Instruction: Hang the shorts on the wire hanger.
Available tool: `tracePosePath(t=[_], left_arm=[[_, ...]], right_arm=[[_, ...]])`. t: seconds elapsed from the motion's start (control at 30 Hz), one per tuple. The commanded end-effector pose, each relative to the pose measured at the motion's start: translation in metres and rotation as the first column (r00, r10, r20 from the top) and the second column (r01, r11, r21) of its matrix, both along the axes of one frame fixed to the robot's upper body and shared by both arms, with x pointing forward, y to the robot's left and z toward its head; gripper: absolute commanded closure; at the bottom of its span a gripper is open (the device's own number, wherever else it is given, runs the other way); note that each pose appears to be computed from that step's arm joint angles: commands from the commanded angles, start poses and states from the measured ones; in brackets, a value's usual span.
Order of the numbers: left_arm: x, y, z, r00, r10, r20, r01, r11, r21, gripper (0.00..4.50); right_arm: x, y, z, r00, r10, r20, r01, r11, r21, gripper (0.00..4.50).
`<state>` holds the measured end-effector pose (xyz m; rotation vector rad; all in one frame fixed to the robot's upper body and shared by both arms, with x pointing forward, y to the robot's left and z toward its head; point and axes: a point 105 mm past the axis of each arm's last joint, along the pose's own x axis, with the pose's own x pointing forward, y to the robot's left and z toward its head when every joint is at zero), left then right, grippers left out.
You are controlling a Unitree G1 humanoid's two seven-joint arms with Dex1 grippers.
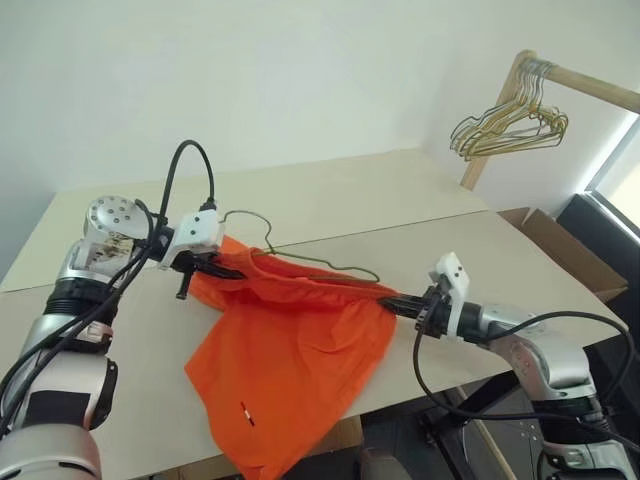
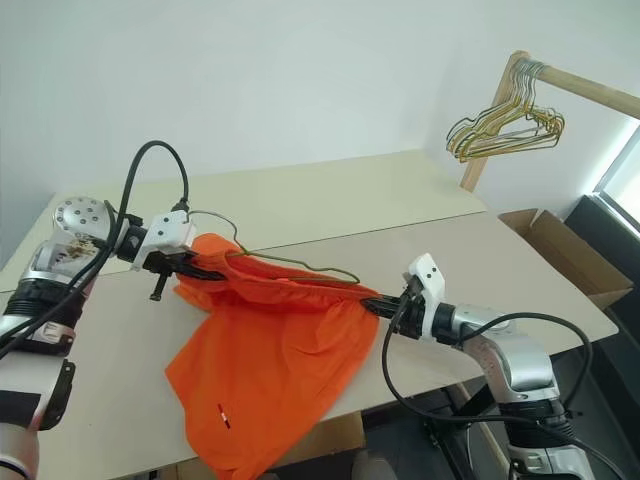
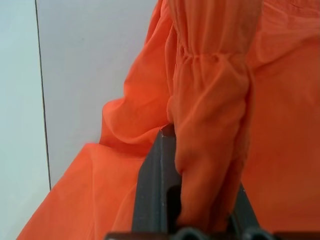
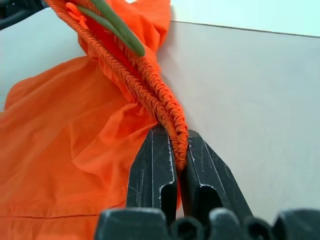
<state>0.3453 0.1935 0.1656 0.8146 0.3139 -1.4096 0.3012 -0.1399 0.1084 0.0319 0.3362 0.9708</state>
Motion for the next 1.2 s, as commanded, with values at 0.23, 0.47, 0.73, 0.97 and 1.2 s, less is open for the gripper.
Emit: tracePosePath(t=[0.23,0.47,0.73,0.97,1.2], left_arm=[[0.002,0.021,-0.009,1.000,0.010,0.022,-0.013,0.990,0.138,4.50],[0.013,0.023,-0.022,0.996,0.055,0.073,-0.068,0.979,0.191,4.50],[0.028,-0.023,-0.016,0.994,0.031,0.105,-0.037,0.997,0.064,4.50],[0.031,-0.037,-0.007,0.995,0.017,0.100,-0.018,1.000,0.008,4.50],[0.026,-0.041,-0.006,0.996,-0.022,0.081,0.022,1.000,-0.006,4.50]], right_arm=[[0.007,-0.020,0.021,0.998,-0.017,0.057,0.020,0.999,-0.047,4.45],[0.004,-0.018,0.037,0.992,0.032,0.123,-0.023,0.997,-0.072,4.45],[-0.012,0.022,0.059,0.945,0.221,0.242,-0.184,0.969,-0.167,3.85],[-0.009,0.013,0.060,0.947,0.208,0.246,-0.149,0.960,-0.239,1.75],[0.004,0.000,0.056,0.960,0.121,0.252,-0.038,0.950,-0.311,0.01]])
